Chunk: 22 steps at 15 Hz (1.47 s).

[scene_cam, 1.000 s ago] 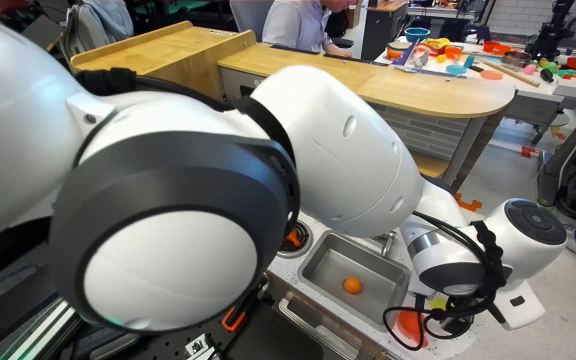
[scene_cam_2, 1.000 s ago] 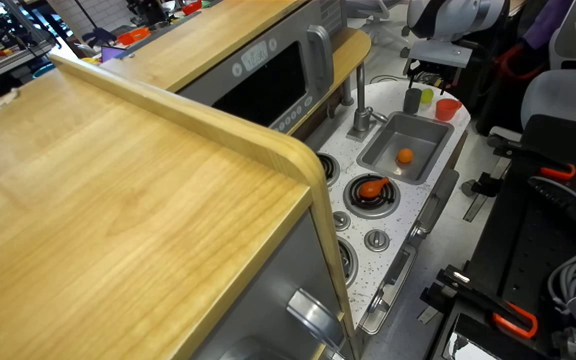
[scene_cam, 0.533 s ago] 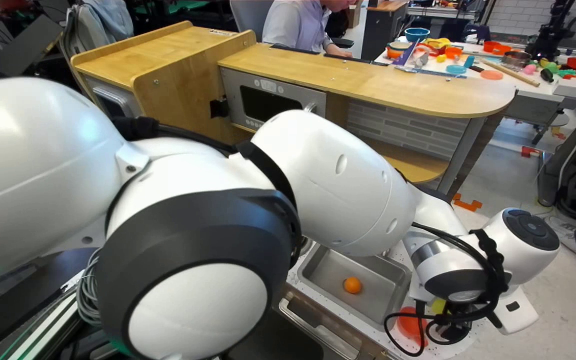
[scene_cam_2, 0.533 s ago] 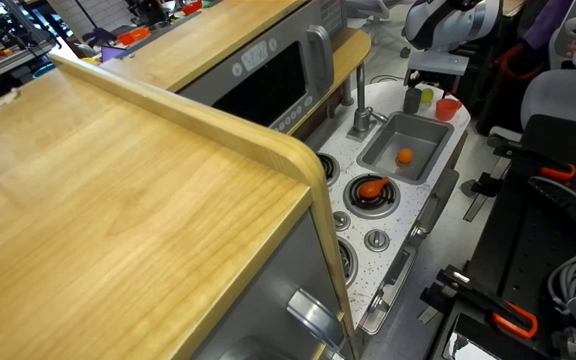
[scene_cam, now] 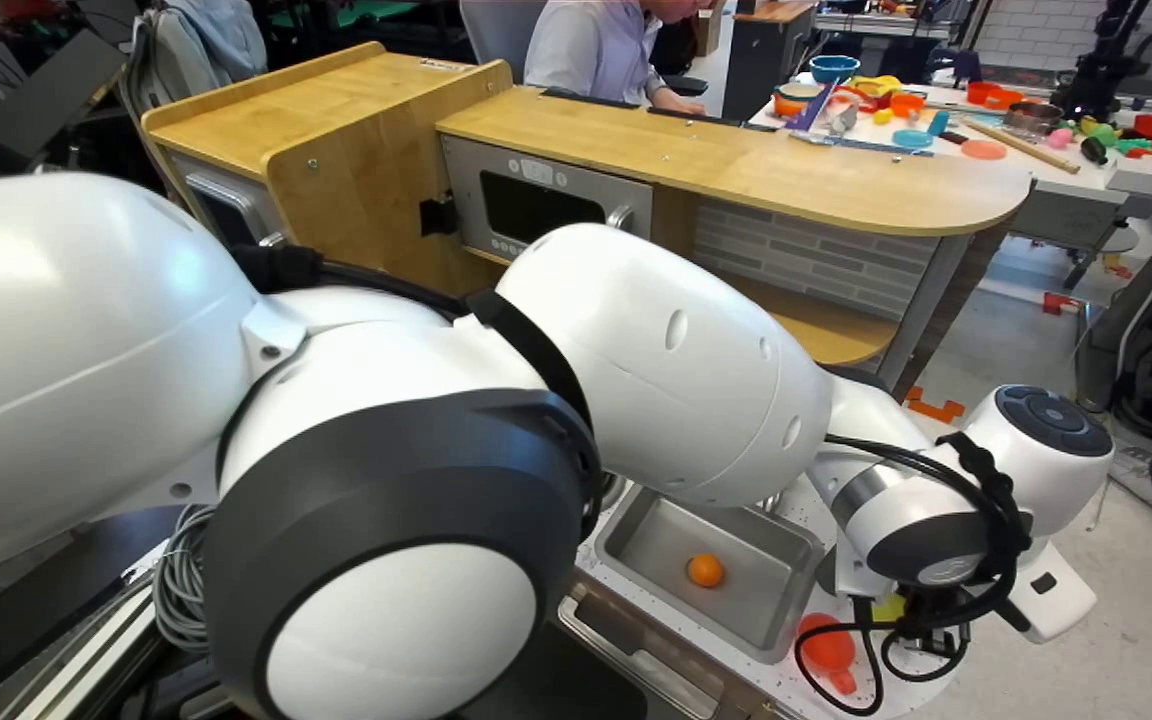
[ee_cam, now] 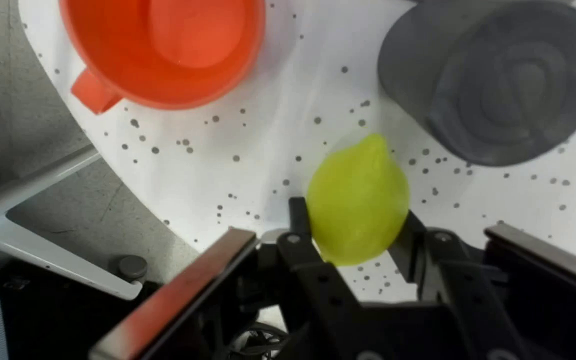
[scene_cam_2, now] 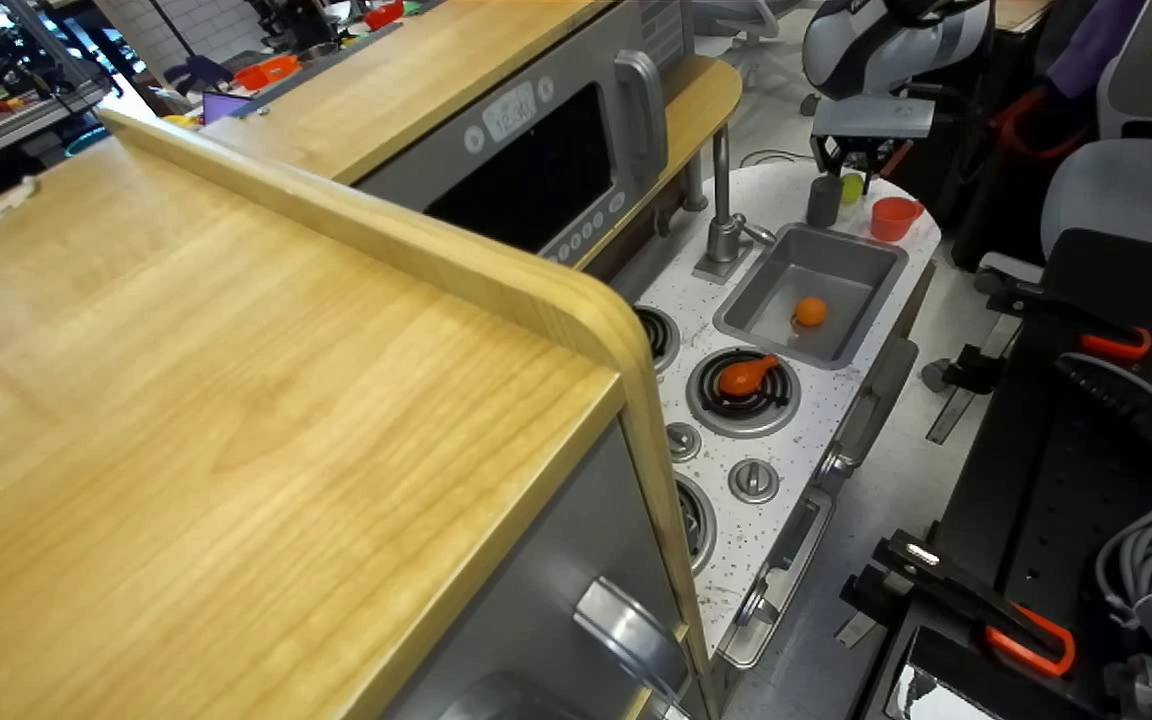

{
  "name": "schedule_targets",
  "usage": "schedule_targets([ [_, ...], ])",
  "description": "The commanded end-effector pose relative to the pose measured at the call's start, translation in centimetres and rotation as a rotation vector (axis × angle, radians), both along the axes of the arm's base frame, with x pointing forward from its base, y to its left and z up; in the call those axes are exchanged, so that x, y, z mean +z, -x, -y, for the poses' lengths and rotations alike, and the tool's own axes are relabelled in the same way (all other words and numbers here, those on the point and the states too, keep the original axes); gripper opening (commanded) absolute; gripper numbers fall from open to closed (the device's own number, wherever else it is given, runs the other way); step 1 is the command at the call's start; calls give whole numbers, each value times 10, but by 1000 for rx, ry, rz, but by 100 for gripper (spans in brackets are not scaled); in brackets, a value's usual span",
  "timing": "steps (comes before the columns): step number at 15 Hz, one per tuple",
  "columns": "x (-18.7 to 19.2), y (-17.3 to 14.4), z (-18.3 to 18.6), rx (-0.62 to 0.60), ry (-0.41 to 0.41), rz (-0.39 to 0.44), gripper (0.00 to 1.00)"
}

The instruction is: Get the lemon toy from the countertop and place it in the sink

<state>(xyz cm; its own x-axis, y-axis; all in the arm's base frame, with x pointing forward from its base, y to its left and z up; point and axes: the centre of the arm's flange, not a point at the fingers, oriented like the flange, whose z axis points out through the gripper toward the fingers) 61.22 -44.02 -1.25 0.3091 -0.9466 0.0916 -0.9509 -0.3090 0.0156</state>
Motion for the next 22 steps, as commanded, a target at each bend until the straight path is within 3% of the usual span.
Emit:
schedule_targets([
  [1,11,-18,21,12,-6,15,16],
  [6,56,-6,19,19,-15,63,16],
  [13,124,13,-43,287,-65,62,16],
  [22,104,45,-142,552,-195,-77,16],
])
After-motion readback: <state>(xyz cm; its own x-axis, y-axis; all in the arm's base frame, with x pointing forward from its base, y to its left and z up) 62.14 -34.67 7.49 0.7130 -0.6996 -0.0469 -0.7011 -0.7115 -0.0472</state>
